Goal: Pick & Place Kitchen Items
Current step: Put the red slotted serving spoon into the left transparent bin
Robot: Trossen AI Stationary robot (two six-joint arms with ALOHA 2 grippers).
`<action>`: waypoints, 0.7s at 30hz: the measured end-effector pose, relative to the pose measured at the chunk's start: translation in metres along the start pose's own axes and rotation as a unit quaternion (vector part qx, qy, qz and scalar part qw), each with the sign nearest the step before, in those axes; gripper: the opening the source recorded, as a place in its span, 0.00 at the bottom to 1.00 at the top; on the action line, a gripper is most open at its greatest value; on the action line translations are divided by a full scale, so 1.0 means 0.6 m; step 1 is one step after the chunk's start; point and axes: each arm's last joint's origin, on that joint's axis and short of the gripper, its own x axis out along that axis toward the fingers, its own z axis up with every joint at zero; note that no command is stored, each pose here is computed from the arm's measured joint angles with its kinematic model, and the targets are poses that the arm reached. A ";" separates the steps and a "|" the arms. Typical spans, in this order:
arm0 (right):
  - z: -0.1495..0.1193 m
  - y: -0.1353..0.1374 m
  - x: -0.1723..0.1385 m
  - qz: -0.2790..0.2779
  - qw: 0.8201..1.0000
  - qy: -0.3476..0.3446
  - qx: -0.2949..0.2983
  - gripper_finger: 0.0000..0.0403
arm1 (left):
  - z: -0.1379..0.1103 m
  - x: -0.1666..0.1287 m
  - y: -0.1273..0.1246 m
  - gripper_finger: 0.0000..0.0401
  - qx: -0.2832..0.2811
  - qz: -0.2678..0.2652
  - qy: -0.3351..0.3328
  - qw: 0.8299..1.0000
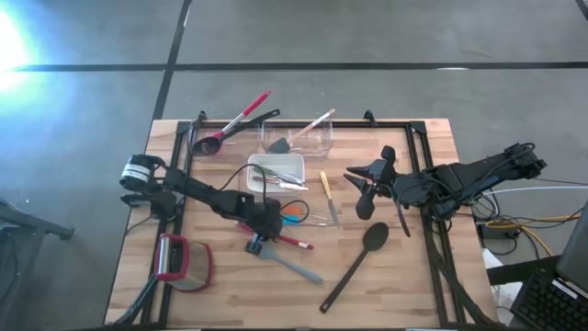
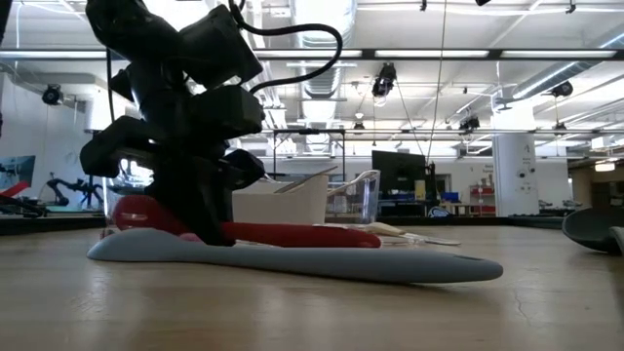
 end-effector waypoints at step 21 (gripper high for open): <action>-0.001 0.000 0.000 -0.001 1.000 0.001 -0.001 0.16 | 0.045 -0.145 -0.020 0.12 0.035 0.013 -0.090 0.995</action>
